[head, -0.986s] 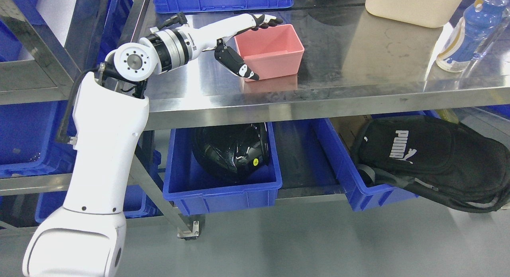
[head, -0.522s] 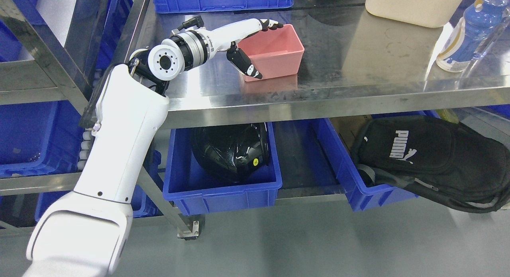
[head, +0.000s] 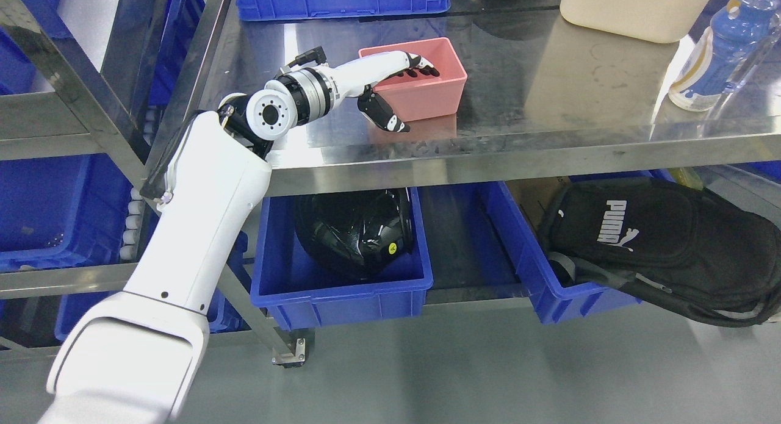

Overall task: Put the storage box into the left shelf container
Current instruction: 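Reach the left hand over the pink box rim and grip its wall, then lift the pink box off the shelf with the left hand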

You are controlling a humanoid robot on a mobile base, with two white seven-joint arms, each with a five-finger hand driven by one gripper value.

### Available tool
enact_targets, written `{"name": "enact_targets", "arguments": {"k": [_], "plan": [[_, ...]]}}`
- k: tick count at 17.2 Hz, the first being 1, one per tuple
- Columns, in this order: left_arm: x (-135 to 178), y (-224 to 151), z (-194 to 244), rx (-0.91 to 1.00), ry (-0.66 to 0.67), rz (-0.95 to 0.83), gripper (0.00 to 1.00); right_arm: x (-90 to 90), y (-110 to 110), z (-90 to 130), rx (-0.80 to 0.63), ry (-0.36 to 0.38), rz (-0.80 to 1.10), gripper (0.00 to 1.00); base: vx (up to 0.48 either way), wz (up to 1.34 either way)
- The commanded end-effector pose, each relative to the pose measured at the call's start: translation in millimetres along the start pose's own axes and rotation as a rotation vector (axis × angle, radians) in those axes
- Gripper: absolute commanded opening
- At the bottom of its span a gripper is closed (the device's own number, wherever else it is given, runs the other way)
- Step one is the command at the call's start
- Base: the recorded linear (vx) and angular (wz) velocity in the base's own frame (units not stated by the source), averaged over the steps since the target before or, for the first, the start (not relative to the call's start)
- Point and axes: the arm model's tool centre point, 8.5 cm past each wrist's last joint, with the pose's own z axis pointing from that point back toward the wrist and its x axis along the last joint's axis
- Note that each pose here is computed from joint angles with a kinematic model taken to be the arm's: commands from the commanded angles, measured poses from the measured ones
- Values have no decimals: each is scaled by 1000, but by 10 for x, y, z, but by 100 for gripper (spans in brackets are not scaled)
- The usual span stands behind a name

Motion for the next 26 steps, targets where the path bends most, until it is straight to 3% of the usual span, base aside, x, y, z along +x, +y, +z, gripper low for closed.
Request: {"name": "enact_targets", "arguments": {"k": [1,5,8,16,20,23,26], "plan": [[-287,-222,16,-58,50,81,46,-18,-113,-7,-17,-5,-3,100,3,38],[-340,-212,83,-49,13,112,15,-18,-113,-7,-17,-5,-3,100,7,62],[-360,-56,175,36,-56,199,1,-18,-113,-7,-17,-5,-3,100,2,181],[-476,516,622,440,-439,756,0,-18,-113,-7,-17,-5,-3,100,4,-14],[-542,391,823,538,-591,892,0,-9,-113,-6,-17,-7,-4,100,-4,-27],[-353,217,1061,583,-732,888,1,-18,-113,-7,-17,-5,-3,100,9,42],[-16,-205,1213,536,-820,847,1,-18,-113,-7,-17,-5,-3,100,21,93]]}}
